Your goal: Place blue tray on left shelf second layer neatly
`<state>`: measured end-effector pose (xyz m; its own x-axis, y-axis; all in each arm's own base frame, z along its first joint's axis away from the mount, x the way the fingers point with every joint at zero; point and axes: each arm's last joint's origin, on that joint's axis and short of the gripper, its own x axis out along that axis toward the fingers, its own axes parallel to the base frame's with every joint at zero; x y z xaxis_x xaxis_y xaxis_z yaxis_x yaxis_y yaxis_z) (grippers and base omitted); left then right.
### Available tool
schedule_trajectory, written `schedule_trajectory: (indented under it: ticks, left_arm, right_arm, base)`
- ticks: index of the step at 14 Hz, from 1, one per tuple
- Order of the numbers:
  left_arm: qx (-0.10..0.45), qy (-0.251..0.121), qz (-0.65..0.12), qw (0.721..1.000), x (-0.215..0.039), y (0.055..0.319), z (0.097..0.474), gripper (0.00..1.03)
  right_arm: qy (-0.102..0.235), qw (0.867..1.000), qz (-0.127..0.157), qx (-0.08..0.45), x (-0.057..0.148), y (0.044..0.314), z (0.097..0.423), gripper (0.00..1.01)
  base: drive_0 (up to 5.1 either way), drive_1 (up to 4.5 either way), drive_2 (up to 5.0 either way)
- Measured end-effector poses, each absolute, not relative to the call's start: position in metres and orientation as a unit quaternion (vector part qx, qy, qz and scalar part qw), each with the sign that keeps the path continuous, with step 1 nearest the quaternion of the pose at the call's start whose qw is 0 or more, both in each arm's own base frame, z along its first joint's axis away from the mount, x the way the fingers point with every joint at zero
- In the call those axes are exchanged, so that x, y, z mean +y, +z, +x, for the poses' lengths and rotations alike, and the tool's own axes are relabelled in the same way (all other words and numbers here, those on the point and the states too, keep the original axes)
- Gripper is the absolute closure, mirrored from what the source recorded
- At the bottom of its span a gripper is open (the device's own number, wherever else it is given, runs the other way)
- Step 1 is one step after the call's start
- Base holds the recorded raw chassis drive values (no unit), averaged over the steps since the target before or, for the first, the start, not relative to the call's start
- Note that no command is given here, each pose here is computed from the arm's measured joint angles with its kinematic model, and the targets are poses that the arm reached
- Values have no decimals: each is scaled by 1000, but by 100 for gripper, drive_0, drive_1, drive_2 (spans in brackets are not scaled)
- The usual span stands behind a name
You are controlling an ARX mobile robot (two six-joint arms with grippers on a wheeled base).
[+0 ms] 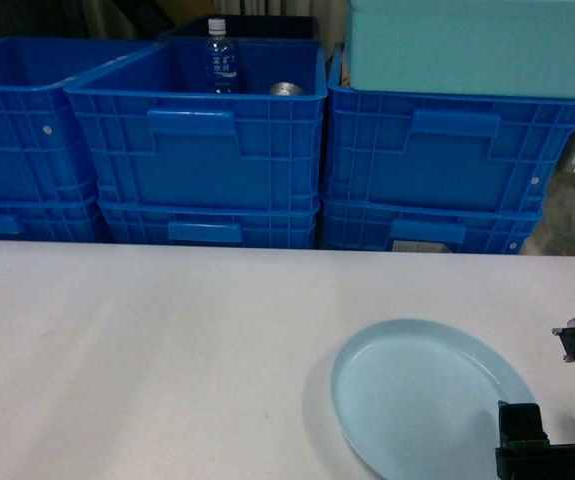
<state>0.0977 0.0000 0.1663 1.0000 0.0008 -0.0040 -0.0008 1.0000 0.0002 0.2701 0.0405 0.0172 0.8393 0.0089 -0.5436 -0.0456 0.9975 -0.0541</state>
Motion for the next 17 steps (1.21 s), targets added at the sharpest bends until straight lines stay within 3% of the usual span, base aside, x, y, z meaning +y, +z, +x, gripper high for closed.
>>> schedule_trajectory:
  ticks: [8, 9, 14, 17]
  left_arm:
    - [2, 0, 0, 1000, 0, 166, 98, 5]
    - [2, 0, 0, 1000, 0, 166, 98, 5]
    - [2, 0, 0, 1000, 0, 166, 98, 5]
    - [2, 0, 0, 1000, 0, 166, 98, 5]
  right_arm:
    - [3, 958, -18, 285, 37, 17, 272, 96]
    - [6, 959, -16, 282, 36, 18, 272, 100]
    - [8, 964, -12, 267, 33, 21, 270, 99]
    - [8, 973, -23, 228, 28, 42, 265, 99]
  base:
    - [0, 0, 0]
    - [0, 0, 0]
    - [0, 0, 0]
    - [0, 0, 0]
